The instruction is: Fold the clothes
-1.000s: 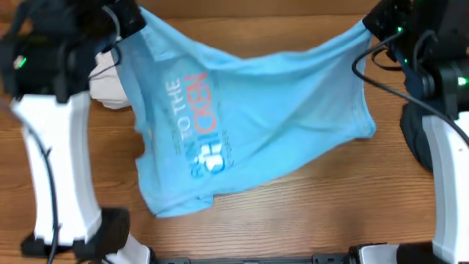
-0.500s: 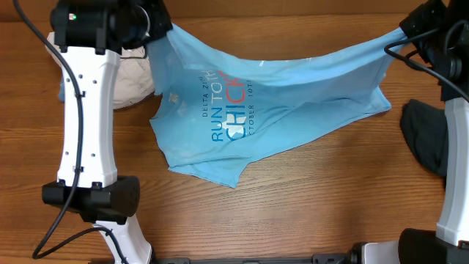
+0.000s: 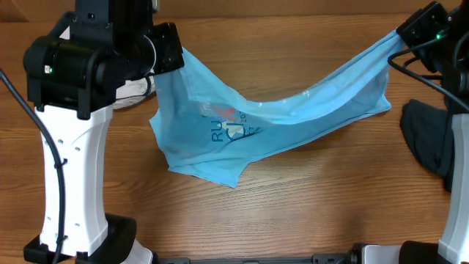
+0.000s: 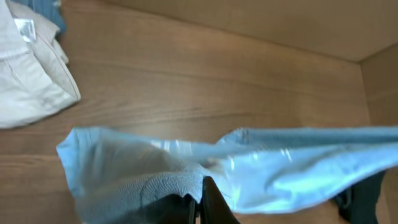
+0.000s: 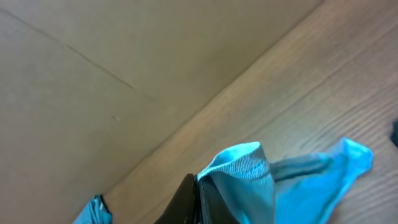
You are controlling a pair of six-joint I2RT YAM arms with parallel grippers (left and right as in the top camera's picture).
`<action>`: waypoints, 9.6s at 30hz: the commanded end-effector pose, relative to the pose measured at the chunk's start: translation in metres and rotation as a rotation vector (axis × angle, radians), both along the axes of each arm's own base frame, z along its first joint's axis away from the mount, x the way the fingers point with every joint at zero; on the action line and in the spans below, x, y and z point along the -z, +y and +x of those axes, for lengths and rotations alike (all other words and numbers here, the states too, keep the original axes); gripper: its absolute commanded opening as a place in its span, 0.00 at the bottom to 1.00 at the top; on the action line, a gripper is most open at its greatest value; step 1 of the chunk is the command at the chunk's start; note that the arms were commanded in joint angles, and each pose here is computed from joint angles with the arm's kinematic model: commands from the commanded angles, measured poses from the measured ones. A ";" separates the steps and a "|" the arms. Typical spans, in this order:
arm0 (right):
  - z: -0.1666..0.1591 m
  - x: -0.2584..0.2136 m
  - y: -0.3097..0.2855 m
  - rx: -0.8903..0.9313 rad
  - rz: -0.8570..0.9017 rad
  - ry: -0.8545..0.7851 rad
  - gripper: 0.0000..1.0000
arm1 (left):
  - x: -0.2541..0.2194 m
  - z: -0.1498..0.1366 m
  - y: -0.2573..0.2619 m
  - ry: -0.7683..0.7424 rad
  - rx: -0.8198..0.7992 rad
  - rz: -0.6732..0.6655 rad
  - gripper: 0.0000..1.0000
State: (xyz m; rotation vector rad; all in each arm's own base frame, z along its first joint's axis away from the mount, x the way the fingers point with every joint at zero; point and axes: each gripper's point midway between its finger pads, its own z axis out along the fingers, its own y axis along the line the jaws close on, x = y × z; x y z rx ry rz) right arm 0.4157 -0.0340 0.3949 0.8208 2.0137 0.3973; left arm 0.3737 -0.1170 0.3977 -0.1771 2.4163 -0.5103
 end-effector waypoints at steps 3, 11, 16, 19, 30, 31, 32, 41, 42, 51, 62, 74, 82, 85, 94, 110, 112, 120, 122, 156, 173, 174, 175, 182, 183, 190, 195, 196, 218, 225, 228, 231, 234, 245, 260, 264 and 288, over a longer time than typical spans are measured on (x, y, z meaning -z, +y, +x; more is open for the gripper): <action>0.044 0.011 -0.004 0.028 0.047 -0.041 0.04 | 0.031 0.064 -0.004 -0.020 -0.032 0.042 0.04; 0.124 -0.063 0.021 -0.229 0.267 -0.469 0.04 | -0.037 0.175 0.004 -0.493 -0.088 -0.012 0.04; 0.068 -0.167 -0.002 -0.411 0.237 -0.652 0.04 | -0.181 0.096 0.031 -0.814 -0.102 -0.020 0.04; 0.049 -0.160 -0.015 -0.446 0.263 -0.578 0.04 | -0.196 0.054 0.034 -0.804 -0.082 -0.018 0.05; 0.005 0.006 -0.026 -0.243 0.279 0.102 0.04 | 0.004 -0.002 0.001 0.078 0.087 -0.035 0.04; 0.000 0.014 -0.032 -0.206 0.265 0.141 0.04 | 0.012 -0.004 -0.012 0.113 0.128 -0.051 0.04; -0.002 0.019 -0.036 -0.180 0.251 0.163 0.04 | 0.015 -0.005 -0.017 0.124 0.143 -0.053 0.04; -0.030 0.051 -0.066 -0.065 0.084 0.348 1.00 | 0.046 -0.006 -0.027 0.196 0.155 0.068 0.93; -0.032 0.052 -0.065 -0.062 0.085 0.358 1.00 | 0.058 -0.005 -0.022 0.239 0.112 0.089 0.94; -0.057 0.068 -0.056 -0.069 0.129 0.480 1.00 | 0.179 -0.016 -0.028 0.573 -0.014 0.191 0.98; -0.059 0.069 -0.054 -0.074 0.139 0.487 1.00 | 0.227 0.086 0.022 0.349 0.030 0.107 0.75; -0.055 0.074 -0.031 -0.168 0.105 0.506 1.00 | 0.317 0.174 0.079 0.233 -0.062 0.273 0.04; -0.059 0.105 -0.024 -0.189 0.138 0.602 0.97 | 0.368 0.171 0.130 0.325 -0.119 0.409 0.04; -0.060 0.106 -0.024 -0.189 0.139 0.605 0.95 | 0.368 0.174 0.152 0.317 -0.163 0.416 0.04; -0.061 0.106 -0.022 -0.192 0.142 0.612 0.90 | 0.363 0.178 0.226 0.288 -0.303 0.395 0.04; -0.058 0.106 0.001 -0.253 0.124 0.618 0.91 | 0.364 0.185 0.271 0.237 -0.395 0.307 0.04; -0.058 0.106 0.001 -0.253 0.124 0.617 0.91 | 0.361 0.195 0.249 0.205 -0.347 0.243 0.04; -0.058 0.106 0.001 -0.253 0.123 0.617 0.91 | 0.341 0.238 0.203 0.029 -0.281 0.236 0.05; -0.058 0.106 0.000 -0.250 0.119 0.619 0.91 | 0.335 0.245 0.206 -0.007 -0.304 0.230 0.05; -0.058 0.109 -0.001 -0.175 0.062 0.647 0.91 | 0.330 0.241 0.313 0.017 -0.580 0.172 0.44; -0.099 0.049 -0.008 -0.095 -0.021 0.482 1.00 | 0.017 0.096 0.140 -0.107 -0.076 -0.028 0.68; -0.103 0.044 -0.007 -0.093 -0.027 0.465 1.00 | 0.004 0.073 0.125 -0.101 -0.052 -0.030 0.73; -0.107 0.040 -0.007 -0.090 -0.033 0.452 1.00 | -0.008 0.050 0.110 -0.097 -0.022 -0.027 0.78; -0.120 0.026 0.003 -0.136 -0.029 0.398 1.00 | -0.035 -0.062 0.021 -0.061 0.204 0.000 0.87; -0.120 0.028 0.003 -0.136 -0.031 0.404 1.00 | -0.035 -0.070 0.011 -0.058 0.224 0.004 0.87; -0.126 0.075 -0.006 -0.131 -0.053 0.569 1.00 | 0.058 -0.110 -0.009 0.251 0.024 0.201 0.87; -0.121 0.083 -0.013 -0.107 -0.041 0.577 1.00 | 0.129 -0.083 -0.024 0.310 -0.039 0.169 1.00; -0.123 0.083 -0.015 -0.098 -0.037 0.584 1.00 | 0.156 -0.078 -0.026 0.358 -0.031 0.141 1.00; -0.121 0.125 -0.022 -0.080 0.008 0.667 1.00 | 0.296 -0.052 -0.018 0.378 0.091 0.004 0.98; -0.118 0.124 -0.015 -0.106 0.039 0.649 1.00 | 0.316 -0.020 0.008 0.333 0.018 0.067 0.94; -0.118 0.124 -0.015 -0.106 0.039 0.649 1.00 | 0.340 -0.016 0.010 0.377 0.052 0.048 0.90; -0.119 0.124 -0.015 -0.106 0.040 0.652 1.00 | 0.357 -0.010 0.011 0.391 0.066 0.050 0.87; -0.122 0.125 -0.015 -0.107 0.043 0.664 1.00 | 0.359 0.003 0.010 0.333 0.102 0.071 0.88; -0.131 0.128 -0.012 -0.113 0.052 0.703 1.00 | 0.390 0.017 0.015 0.323 0.110 0.128 0.89; -0.141 0.130 -0.062 0.184 0.170 0.697 1.00 | 0.393 0.010 0.018 0.368 0.077 0.115 0.04; -0.161 0.155 -0.075 0.247 0.230 0.785 1.00 | 0.393 0.011 0.027 0.395 -0.004 0.075 0.04; -0.181 0.322 -0.065 0.505 0.484 0.904 0.89 | 0.395 -0.003 0.022 0.456 0.016 0.028 0.04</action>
